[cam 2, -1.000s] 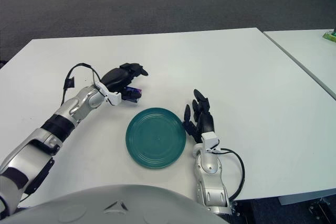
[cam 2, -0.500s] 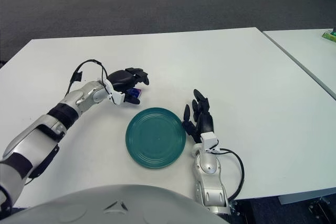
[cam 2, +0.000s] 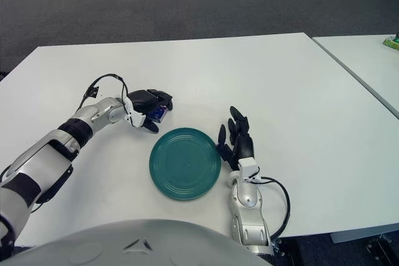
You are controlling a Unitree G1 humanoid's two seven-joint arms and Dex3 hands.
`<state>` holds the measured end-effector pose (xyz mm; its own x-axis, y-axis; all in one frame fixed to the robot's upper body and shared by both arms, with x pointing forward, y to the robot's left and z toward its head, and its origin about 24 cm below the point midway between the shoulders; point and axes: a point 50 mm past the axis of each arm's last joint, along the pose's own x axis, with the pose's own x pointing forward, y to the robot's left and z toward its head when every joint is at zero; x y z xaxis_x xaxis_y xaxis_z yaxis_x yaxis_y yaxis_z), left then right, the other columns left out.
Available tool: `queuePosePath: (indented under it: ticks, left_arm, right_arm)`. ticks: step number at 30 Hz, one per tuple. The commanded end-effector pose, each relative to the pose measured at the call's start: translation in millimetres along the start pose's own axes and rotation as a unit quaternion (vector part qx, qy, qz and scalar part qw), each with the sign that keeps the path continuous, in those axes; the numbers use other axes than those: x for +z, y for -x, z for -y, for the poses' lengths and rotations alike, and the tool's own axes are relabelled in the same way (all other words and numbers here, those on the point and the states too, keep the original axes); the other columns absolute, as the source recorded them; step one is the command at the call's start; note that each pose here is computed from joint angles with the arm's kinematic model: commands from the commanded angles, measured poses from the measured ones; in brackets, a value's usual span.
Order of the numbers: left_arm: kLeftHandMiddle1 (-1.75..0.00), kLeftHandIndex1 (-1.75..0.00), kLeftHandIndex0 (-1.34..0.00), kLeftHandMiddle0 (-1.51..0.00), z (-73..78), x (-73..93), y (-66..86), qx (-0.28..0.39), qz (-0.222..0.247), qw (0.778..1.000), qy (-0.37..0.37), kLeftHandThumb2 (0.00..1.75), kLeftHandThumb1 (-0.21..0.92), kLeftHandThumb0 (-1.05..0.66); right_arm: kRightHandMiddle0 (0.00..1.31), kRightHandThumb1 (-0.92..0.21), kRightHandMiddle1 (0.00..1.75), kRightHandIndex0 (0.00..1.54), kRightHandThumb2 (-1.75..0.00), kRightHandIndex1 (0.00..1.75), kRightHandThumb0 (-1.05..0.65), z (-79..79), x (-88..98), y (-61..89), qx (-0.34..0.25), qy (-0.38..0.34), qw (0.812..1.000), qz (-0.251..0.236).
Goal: Put the gum into the plate.
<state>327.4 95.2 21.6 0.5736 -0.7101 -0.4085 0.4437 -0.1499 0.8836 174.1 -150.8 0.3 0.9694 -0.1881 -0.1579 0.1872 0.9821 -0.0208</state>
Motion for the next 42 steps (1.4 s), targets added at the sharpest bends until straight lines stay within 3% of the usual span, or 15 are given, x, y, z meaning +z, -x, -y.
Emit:
queuePosePath:
  ticks: [1,19,21,24,26,27,28,31,36,42]
  left_arm:
    - [-0.06,-1.28,-0.08,-0.26,-0.9,-12.5,3.9,-0.016,-0.029,0.999,-0.021,0.14,0.92,-0.97]
    - [-0.06,-1.31,-0.09,-0.25,7.3,-27.3,8.4,-0.030,-0.075,0.996,-0.027,0.13,0.91,-0.92]
    - [-0.10,-1.33,-0.12,-0.27,7.7,-28.2,8.5,-0.029,-0.079,0.996,-0.025,0.12,0.89,-0.86]
    - [-0.45,-1.35,-0.13,-0.13,8.7,-29.4,8.2,-0.025,-0.087,0.996,-0.020,0.17,0.85,-0.82]
    - [-0.93,-1.42,-0.38,-0.12,9.9,-31.0,8.3,-0.021,-0.097,0.995,-0.014,0.45,0.75,-0.57]
    - [-1.01,-1.44,-0.41,-0.11,10.3,-32.7,8.0,-0.008,-0.111,0.994,0.006,0.50,0.73,-0.53]
    - [-1.22,-1.52,-0.43,-0.26,10.5,-33.7,7.7,0.001,-0.121,0.993,0.019,0.72,0.62,-0.34]
    - [-1.53,-1.65,-0.45,-0.48,11.8,-36.1,8.0,0.038,-0.144,0.987,0.054,1.11,0.41,-0.11]
    - [-1.64,-1.73,-0.58,-0.73,16.7,-35.7,9.4,0.078,-0.152,0.984,0.056,1.49,0.13,-0.02]
    - [-1.62,-1.74,-0.70,-0.87,22.2,-33.2,11.4,0.131,-0.149,0.978,0.059,1.67,-0.04,0.00]
  right_arm:
    - [0.00,-0.92,0.50,0.29,-0.81,0.01,-0.74,6.4,-39.0,18.2,-0.012,0.009,0.994,-0.110]
    - [0.00,-0.92,0.50,0.29,-0.82,0.00,-0.74,14.7,-41.6,16.8,-0.017,0.011,0.993,-0.114]
    - [0.00,-0.92,0.50,0.29,-0.82,0.00,-0.74,15.1,-41.7,16.7,-0.017,0.011,0.993,-0.114]
    - [0.00,-0.92,0.51,0.29,-0.82,0.01,-0.74,16.0,-41.9,16.5,-0.017,0.011,0.993,-0.114]
    - [0.00,-0.92,0.50,0.29,-0.82,0.01,-0.75,16.5,-42.1,16.5,-0.017,0.012,0.993,-0.115]
    - [0.00,-0.92,0.50,0.29,-0.82,0.01,-0.75,16.8,-42.0,16.8,-0.017,0.013,0.993,-0.115]
    - [0.00,-0.92,0.50,0.29,-0.82,0.00,-0.75,17.1,-42.0,17.0,-0.016,0.014,0.993,-0.115]
    - [0.00,-0.92,0.50,0.28,-0.82,0.00,-0.76,18.3,-41.4,17.9,-0.018,0.017,0.993,-0.114]
    - [0.00,-0.92,0.50,0.26,-0.82,0.00,-0.76,21.2,-40.7,18.4,-0.021,0.019,0.993,-0.112]
    - [0.00,-0.92,0.51,0.25,-0.82,0.00,-0.75,23.8,-40.0,18.1,-0.026,0.017,0.993,-0.110]
